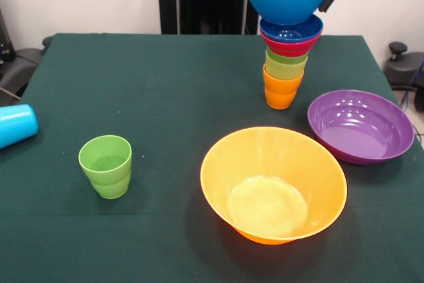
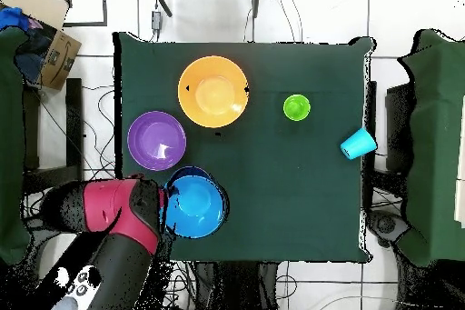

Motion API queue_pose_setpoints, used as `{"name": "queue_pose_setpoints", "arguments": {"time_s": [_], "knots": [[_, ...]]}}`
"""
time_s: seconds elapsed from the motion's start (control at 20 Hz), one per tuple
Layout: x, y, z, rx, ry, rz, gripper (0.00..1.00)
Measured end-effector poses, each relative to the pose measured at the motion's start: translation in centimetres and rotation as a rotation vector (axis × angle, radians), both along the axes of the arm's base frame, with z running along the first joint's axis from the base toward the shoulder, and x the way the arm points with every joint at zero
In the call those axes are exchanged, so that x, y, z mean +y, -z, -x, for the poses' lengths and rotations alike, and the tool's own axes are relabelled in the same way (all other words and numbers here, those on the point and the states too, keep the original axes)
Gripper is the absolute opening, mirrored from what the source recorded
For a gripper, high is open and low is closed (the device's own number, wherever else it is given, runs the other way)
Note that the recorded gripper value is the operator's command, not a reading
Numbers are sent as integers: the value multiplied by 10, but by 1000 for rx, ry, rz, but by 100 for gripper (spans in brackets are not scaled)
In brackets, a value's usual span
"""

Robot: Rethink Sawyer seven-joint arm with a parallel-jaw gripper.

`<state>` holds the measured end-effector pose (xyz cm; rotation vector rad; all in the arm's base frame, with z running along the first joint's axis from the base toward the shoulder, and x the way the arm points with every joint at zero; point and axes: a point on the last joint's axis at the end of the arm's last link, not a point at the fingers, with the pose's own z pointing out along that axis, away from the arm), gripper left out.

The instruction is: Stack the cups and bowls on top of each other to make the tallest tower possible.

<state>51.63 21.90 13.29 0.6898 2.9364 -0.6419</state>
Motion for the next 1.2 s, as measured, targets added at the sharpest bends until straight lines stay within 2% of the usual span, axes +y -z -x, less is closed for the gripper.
{"name": "queue_pose_setpoints", "arguments": {"time_s": [0.5,1.2], "knots": [[5,0,4,0,-9,3,0],[-4,4,4,7,3,22,0]]}}
